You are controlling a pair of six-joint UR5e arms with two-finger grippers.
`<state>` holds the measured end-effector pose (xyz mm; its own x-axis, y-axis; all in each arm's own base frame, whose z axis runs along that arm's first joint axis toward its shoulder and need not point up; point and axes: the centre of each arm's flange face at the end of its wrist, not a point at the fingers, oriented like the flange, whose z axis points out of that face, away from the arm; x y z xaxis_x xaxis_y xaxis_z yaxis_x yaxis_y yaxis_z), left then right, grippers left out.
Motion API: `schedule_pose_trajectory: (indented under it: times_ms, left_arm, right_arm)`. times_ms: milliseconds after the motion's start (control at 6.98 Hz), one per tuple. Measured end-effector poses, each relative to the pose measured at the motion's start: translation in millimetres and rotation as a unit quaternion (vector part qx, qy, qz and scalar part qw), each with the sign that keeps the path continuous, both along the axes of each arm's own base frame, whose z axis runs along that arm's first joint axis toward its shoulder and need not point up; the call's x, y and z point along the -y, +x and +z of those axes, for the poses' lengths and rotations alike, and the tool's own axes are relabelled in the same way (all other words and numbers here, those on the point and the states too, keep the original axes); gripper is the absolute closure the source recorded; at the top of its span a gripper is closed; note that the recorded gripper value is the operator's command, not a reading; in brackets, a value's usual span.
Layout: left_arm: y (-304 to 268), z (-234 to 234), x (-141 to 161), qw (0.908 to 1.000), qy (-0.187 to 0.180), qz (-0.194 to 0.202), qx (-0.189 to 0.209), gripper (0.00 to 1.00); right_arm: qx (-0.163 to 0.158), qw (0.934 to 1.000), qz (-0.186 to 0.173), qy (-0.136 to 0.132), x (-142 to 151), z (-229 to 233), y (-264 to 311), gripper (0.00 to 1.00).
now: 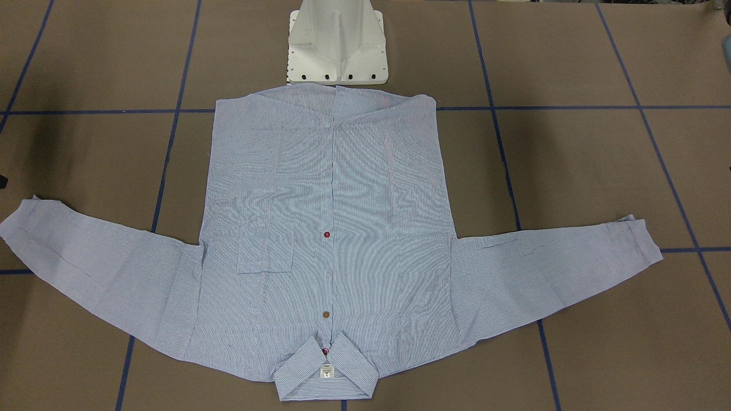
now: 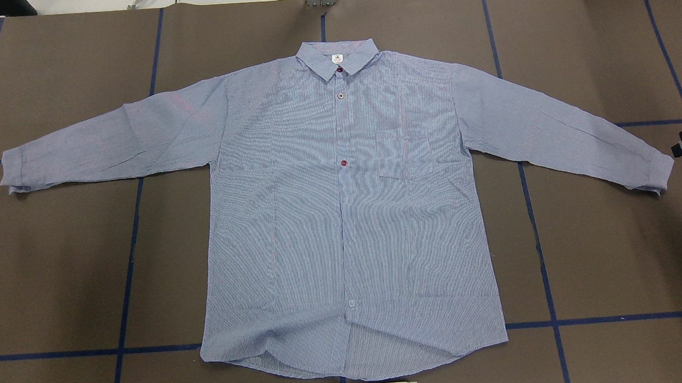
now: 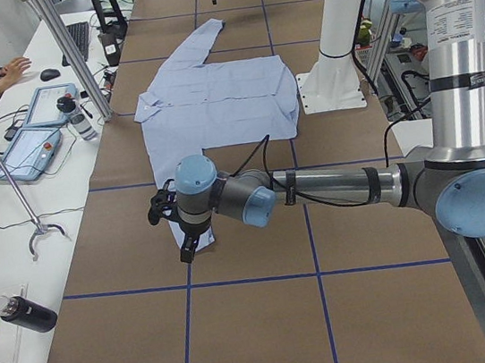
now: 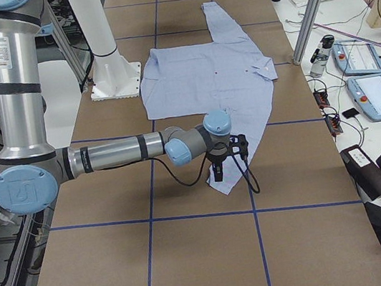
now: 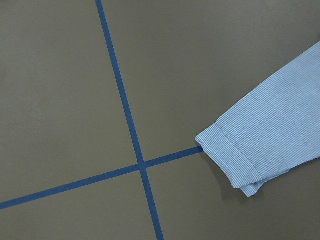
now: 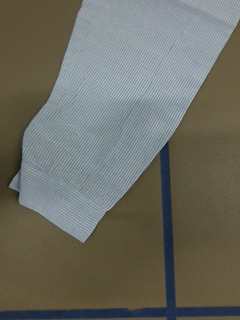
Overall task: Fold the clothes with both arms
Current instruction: 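Lower the right gripper onto the sleeve cuff on its side and grasp it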
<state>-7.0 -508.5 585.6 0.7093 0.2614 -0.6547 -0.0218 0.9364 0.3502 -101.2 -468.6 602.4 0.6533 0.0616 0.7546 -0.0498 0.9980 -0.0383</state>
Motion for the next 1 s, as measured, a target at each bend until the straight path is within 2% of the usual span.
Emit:
schedule_pose_trajectory:
  times_ms: [286,573,716,1002]
  left_arm:
    - [4,-2,-1,1.0,-0.002,-0.006,-0.005,0.0]
    - [12,-2,-1,0.9999,-0.006,-0.005,-0.008,0.0]
    - [15,-2,-1,0.9999,-0.008,-0.006,-0.009,0.0]
    - [17,-2,-1,0.9999,-0.01,-0.007,-0.009,0.0]
  right_arm:
    - [-0.002,0.9964,0.063,-0.056,-3,15,-21,0.08]
    - [0.015,0.9859,0.128,-0.106,-10,47,-35,0.12]
    - [0.035,0.9792,0.158,-0.122,-15,59,-43,0.17]
    - [0.056,0.9681,0.196,-0.146,-22,68,-56,0.18]
